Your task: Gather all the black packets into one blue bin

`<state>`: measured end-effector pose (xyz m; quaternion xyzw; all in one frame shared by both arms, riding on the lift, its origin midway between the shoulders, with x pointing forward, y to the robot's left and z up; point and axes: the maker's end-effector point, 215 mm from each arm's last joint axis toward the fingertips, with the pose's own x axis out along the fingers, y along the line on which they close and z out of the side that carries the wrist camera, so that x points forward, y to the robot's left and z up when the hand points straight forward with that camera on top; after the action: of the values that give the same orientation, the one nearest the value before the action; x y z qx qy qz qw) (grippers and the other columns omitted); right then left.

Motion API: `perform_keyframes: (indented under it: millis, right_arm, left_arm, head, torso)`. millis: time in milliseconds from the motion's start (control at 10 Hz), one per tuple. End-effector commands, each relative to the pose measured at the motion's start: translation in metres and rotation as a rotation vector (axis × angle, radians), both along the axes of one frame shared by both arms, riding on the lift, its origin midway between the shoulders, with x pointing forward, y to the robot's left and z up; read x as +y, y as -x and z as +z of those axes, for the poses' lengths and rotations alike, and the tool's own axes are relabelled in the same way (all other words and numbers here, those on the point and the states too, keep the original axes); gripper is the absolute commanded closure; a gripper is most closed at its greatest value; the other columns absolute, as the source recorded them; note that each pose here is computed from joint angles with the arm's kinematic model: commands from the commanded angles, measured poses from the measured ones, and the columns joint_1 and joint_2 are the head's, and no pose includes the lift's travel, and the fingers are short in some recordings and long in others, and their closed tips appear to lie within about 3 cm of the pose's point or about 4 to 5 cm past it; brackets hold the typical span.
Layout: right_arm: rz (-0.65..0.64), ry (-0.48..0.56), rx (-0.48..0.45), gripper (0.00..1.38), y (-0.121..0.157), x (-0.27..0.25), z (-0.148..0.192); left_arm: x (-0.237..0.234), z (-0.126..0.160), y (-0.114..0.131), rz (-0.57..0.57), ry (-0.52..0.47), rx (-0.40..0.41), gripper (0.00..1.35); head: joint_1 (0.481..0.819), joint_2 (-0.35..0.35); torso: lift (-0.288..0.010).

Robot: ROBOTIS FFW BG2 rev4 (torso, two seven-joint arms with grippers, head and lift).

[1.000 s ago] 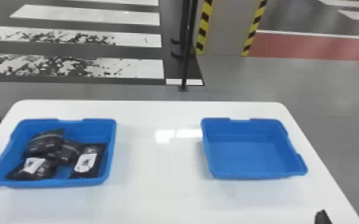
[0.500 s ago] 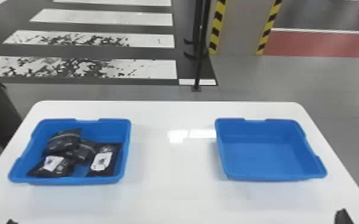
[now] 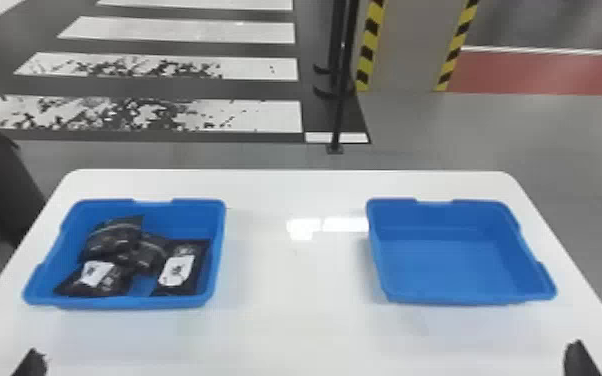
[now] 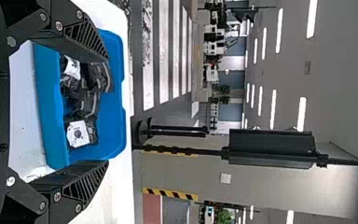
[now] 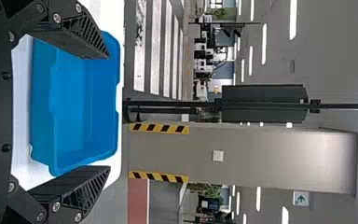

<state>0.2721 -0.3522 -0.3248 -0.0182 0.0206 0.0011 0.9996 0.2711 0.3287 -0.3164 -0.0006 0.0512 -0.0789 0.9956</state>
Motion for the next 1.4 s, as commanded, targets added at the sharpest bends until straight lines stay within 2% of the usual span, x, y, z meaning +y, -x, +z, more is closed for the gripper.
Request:
perform_keyframes:
  millis: [0,1300]
  right_arm:
    - [-0.002,0.008,-0.005,0.19,-0.0020,-0.0021,0.0018]
    - [-0.007,-0.004,0.006,0.19,-0.0030,-0.0038,-0.0037]
  left_arm:
    - [-0.0015,-0.0016,-0.0002,-0.003,0.004,0.005,0.28]
    - [-0.0081,-0.0084,-0.0042,-0.021,0.005,0.025,0.28]
  head:
    - [0.695,-0.051]
    - [0.695,-0.077]
  torso:
    - [-0.110]
    - [-0.110]
